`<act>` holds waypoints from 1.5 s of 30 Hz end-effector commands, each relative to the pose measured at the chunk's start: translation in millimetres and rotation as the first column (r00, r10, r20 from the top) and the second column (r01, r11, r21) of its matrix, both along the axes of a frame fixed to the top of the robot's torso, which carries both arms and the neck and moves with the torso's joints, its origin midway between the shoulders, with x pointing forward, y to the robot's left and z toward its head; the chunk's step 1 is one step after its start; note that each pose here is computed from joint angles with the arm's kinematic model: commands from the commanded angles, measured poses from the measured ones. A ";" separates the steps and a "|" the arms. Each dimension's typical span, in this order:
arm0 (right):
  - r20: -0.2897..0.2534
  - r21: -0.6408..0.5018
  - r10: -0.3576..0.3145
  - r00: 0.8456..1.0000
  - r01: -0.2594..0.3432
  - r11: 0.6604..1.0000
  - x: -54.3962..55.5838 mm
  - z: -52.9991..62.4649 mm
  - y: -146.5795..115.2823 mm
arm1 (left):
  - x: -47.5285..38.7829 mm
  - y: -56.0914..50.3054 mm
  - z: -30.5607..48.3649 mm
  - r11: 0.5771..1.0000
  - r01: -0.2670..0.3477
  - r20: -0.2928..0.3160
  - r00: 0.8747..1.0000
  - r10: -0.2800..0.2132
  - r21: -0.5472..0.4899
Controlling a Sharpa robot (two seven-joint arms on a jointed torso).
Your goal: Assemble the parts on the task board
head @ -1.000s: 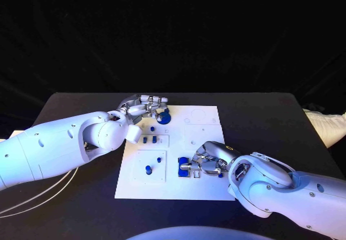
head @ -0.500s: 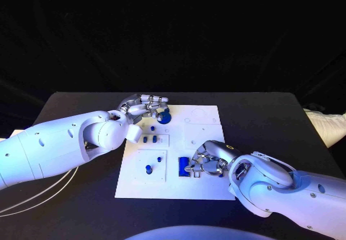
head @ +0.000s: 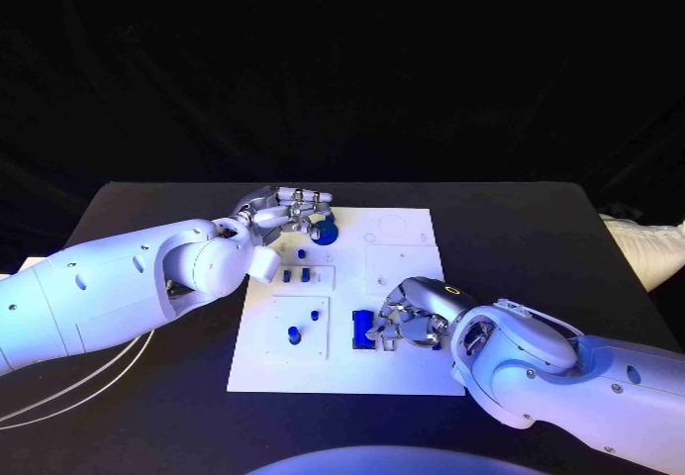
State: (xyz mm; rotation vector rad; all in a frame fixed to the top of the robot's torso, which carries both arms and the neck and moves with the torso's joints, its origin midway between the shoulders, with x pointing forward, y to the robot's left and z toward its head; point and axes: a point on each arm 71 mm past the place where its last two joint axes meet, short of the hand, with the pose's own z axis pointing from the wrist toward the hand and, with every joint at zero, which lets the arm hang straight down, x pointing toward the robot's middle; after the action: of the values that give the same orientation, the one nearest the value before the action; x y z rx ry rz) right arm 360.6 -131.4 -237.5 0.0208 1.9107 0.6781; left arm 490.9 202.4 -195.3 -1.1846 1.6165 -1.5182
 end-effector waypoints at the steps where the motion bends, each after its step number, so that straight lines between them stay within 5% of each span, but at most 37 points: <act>1: 0.019 -0.026 0.013 1.000 -0.013 1.000 -0.2 0.1 0.6 | -0.8 -3.3 0.9 1.000 0.023 0.005 1.000 -0.023 -0.008; 8: 0.036 -0.030 -0.001 0.999 0.002 1.000 0.2 1.3 -4.2 | -0.8 -3.0 0.9 1.000 0.022 0.006 1.000 -0.022 -0.008; 24: 0.061 -0.055 -0.119 0.991 0.123 0.991 2.0 24.7 -68.5 | -1.0 0.1 1.0 1.000 0.015 0.006 1.000 -0.015 -0.005; 33: 0.072 -0.152 -0.134 0.988 0.144 0.978 2.2 20.6 -85.4 | -1.1 0.8 1.1 1.000 0.014 0.006 1.000 -0.014 -0.005; 45: 0.015 -0.228 -0.106 0.994 0.106 0.968 -1.8 3.6 -81.4 | -1.0 1.4 0.9 1.000 0.013 0.005 1.000 -0.013 -0.004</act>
State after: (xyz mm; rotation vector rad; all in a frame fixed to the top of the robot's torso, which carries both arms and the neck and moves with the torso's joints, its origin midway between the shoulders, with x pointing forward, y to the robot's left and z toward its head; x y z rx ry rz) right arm 360.2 -213.5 -230.2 0.0316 1.9235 0.4232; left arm 490.6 205.7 -195.4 -1.1860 1.6156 -1.5125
